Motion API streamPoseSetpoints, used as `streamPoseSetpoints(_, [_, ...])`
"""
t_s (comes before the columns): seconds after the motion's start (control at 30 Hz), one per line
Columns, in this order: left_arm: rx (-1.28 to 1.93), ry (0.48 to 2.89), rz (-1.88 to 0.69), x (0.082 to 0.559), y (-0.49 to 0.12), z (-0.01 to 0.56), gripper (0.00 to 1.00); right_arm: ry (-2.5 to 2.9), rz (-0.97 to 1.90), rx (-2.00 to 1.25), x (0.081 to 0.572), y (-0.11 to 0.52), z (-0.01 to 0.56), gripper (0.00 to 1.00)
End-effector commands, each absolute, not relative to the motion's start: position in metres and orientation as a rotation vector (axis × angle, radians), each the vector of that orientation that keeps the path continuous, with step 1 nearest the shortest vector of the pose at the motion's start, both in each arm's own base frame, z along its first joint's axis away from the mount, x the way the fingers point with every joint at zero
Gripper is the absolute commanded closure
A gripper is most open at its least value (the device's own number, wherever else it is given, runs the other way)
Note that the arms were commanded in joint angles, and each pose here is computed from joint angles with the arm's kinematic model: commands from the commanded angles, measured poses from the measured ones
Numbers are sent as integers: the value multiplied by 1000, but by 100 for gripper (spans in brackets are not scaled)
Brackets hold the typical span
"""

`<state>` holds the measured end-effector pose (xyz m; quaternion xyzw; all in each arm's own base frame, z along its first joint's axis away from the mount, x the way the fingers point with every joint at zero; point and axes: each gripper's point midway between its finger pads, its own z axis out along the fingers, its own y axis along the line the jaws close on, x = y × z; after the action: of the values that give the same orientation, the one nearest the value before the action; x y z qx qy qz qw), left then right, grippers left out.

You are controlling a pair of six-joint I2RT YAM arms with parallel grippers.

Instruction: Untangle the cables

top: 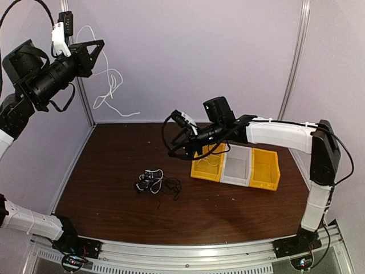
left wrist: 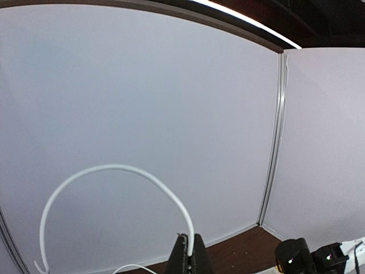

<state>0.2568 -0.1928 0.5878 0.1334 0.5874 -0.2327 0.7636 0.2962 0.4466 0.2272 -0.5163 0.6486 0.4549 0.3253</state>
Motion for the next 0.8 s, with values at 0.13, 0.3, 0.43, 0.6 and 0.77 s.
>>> streamPoseSetpoints(0.13, [451,1445,-604,285,-255,500,100,1534,1051,-1327,289,385,318,21])
streamPoseSetpoints(0.3, [552,1497,-767,290,-300,452,100,1646,963,-1193,320,315,303,22])
streamPoseSetpoints(0.43, [668,1542,-870,293,-345,417,100,1725,851,-1023,347,249,283,22])
streamPoseSetpoints(0.6, [716,1539,-951,301,-389,393,100,1811,734,-823,365,177,255,22])
streamPoseSetpoints(0.77, [724,1550,-1004,321,-421,370,100,1808,619,-696,375,132,250,21])
